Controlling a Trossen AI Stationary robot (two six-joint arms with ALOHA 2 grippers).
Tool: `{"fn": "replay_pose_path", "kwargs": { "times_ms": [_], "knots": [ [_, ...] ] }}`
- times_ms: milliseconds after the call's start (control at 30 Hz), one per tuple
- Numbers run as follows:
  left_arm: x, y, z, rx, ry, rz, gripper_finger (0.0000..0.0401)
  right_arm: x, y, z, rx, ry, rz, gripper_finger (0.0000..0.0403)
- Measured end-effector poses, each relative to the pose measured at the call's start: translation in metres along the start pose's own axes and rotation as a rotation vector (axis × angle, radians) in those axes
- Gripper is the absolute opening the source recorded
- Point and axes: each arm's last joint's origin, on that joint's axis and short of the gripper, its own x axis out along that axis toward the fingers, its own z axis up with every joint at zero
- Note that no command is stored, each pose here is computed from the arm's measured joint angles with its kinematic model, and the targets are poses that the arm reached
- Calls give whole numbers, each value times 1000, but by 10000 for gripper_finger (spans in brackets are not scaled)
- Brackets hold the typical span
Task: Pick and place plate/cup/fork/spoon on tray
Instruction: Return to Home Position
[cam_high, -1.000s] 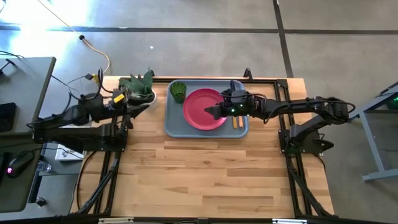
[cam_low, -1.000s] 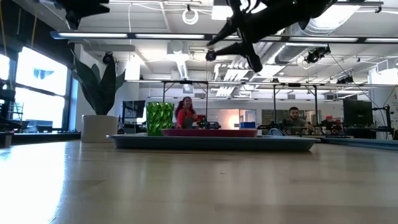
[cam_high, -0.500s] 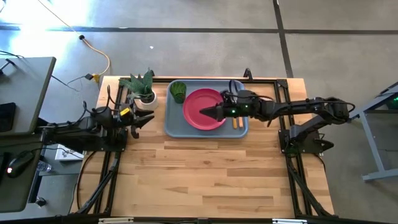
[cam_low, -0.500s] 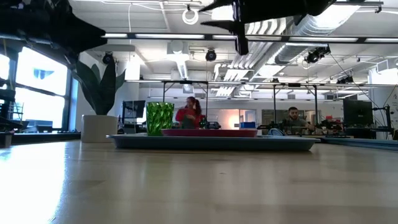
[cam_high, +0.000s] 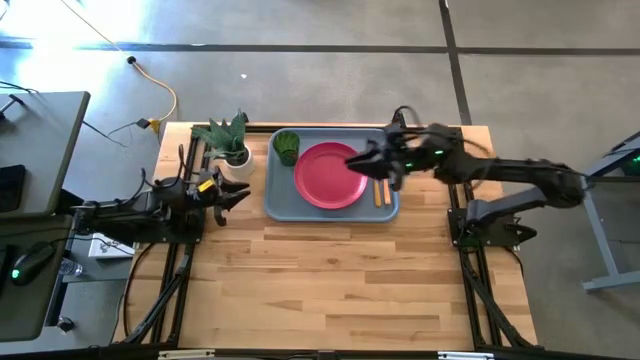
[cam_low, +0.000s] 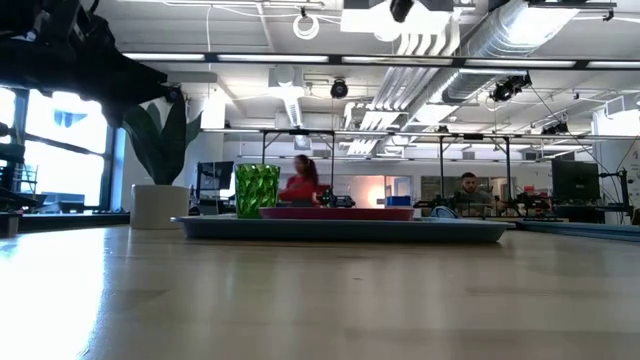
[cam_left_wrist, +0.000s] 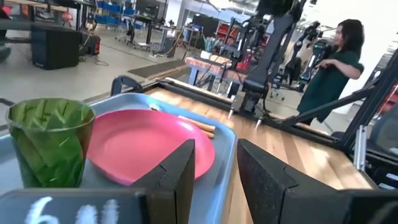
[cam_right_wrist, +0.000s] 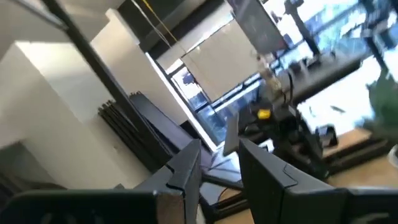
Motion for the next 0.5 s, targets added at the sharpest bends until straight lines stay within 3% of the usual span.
{"fn": "replay_pose_path", "kwargs": {
  "times_ms": [100, 233, 367, 500],
  "knots": [
    [1, 1, -5, -3, 25, 15, 110, -26, 23, 14, -99, -12, -17, 99],
    [1, 2, -7, -2, 43, 23, 110, -65, 54, 20, -215, -23, -124, 99],
    [1, 3, -11, -41, 81, 50, 110, -96, 73, 13, -296, -20, -292, 99],
    [1, 3, -10, -62, 74, 55, 110, -112, 72, -6, -341, -19, -401, 99]
  ]
}}
